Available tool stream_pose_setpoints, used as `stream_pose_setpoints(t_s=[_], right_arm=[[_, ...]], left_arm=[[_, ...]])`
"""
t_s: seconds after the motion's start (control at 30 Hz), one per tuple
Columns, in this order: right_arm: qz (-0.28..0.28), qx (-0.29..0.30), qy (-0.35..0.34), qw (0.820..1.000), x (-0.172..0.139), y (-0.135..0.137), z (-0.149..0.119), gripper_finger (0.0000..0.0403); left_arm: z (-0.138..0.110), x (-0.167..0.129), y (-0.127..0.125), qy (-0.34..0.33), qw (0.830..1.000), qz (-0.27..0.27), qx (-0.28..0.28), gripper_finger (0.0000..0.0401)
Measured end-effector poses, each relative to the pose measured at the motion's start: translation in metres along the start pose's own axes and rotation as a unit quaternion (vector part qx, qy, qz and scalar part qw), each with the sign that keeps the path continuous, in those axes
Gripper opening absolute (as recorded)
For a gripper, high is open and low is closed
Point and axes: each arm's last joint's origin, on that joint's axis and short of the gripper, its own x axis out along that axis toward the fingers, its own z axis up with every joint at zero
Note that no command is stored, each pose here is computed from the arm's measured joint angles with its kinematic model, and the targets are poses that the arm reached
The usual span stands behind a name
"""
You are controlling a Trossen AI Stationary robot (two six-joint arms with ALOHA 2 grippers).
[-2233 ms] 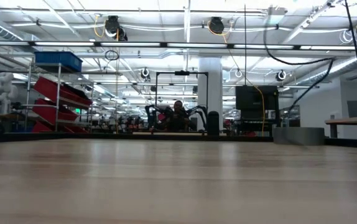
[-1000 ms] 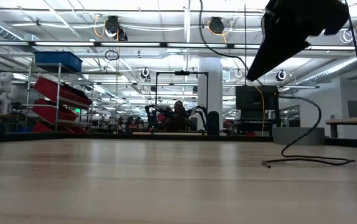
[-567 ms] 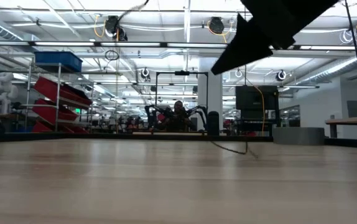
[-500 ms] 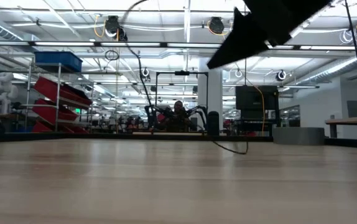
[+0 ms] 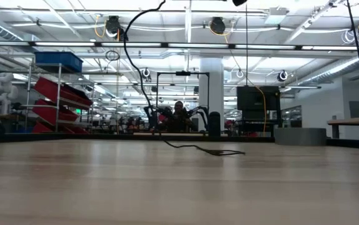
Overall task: Coil cords
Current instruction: Uncoil the black wire from the spool
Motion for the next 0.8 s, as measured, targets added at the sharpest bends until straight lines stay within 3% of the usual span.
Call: stream_pose_setpoints(t_s=[0.2,0.47,0.8], right_arm=[[-0.005,0.000,-0.007,1.000,0.007,-0.005,0.002,0.0103],[0.042,0.025,-0.009,0.999,0.017,-0.010,0.002,0.0097],[0.049,0.014,-0.011,0.999,0.011,-0.005,0.002,0.0006]], left_arm=[[0.000,0.000,0.000,0.000,1.000,0.000,0.000,0.0001],[0.000,0.000,0.000,0.000,1.000,0.000,0.001,0.0001],[0.000,0.000,0.000,0.001,1.000,-0.001,0.002,0.0001]])
